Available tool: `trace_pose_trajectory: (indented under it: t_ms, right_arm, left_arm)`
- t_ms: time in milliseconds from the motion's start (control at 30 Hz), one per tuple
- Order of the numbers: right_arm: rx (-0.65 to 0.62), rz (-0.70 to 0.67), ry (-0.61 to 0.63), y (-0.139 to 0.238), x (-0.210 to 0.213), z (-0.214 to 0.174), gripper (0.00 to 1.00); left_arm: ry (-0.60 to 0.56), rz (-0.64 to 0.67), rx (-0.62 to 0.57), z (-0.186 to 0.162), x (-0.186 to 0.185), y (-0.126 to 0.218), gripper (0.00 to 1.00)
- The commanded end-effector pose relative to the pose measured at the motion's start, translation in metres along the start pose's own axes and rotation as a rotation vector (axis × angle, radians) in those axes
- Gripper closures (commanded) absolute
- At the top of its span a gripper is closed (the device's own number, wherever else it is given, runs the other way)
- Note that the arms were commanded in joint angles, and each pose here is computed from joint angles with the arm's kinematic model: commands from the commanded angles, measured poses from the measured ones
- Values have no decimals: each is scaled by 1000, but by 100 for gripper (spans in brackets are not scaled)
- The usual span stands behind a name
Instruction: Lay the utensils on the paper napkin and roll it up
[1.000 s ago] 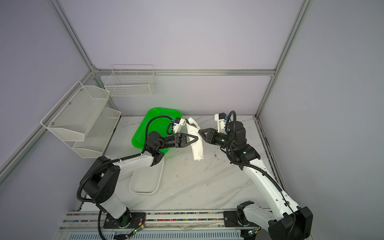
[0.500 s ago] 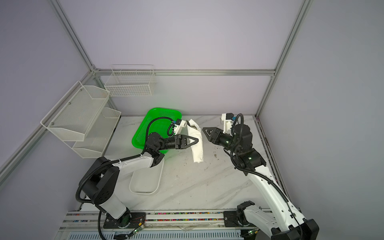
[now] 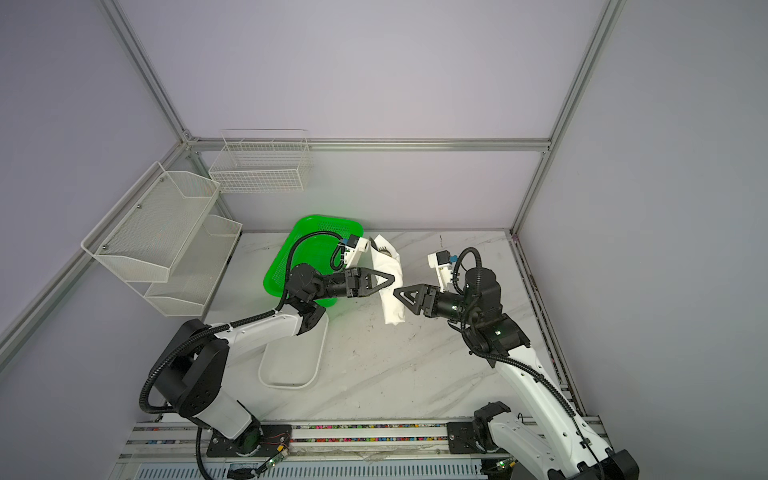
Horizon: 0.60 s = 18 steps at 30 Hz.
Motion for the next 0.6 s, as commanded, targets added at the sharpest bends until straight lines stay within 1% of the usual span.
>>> trace_pose_trajectory:
  t_ms: [0, 100, 367, 567]
  right_arm:
    - [18, 50, 54, -3, 7, 6, 35]
    - [27, 55, 44, -6, 6, 7, 36]
    - [96, 144, 58, -10, 11, 7, 40]
    - [108, 138, 59, -14, 7, 9, 40]
  left_arm:
    - [-111, -50, -46, 14, -26, 0, 93]
    - [-125, -59, -52, 17, -33, 0, 93]
    - [-124, -46, -49, 18, -33, 0, 93]
    - [-118, -51, -57, 19, -32, -2, 93]
Point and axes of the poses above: each gripper's point midway between its finger pads, its own y axis back along the fingers, its own x axis along the line the jaws close on, z = x × y, the point moved 10 cm from there along y, back along the fingers, and after that the axes turned 9 degrees about -y, right-handed, at the moved point
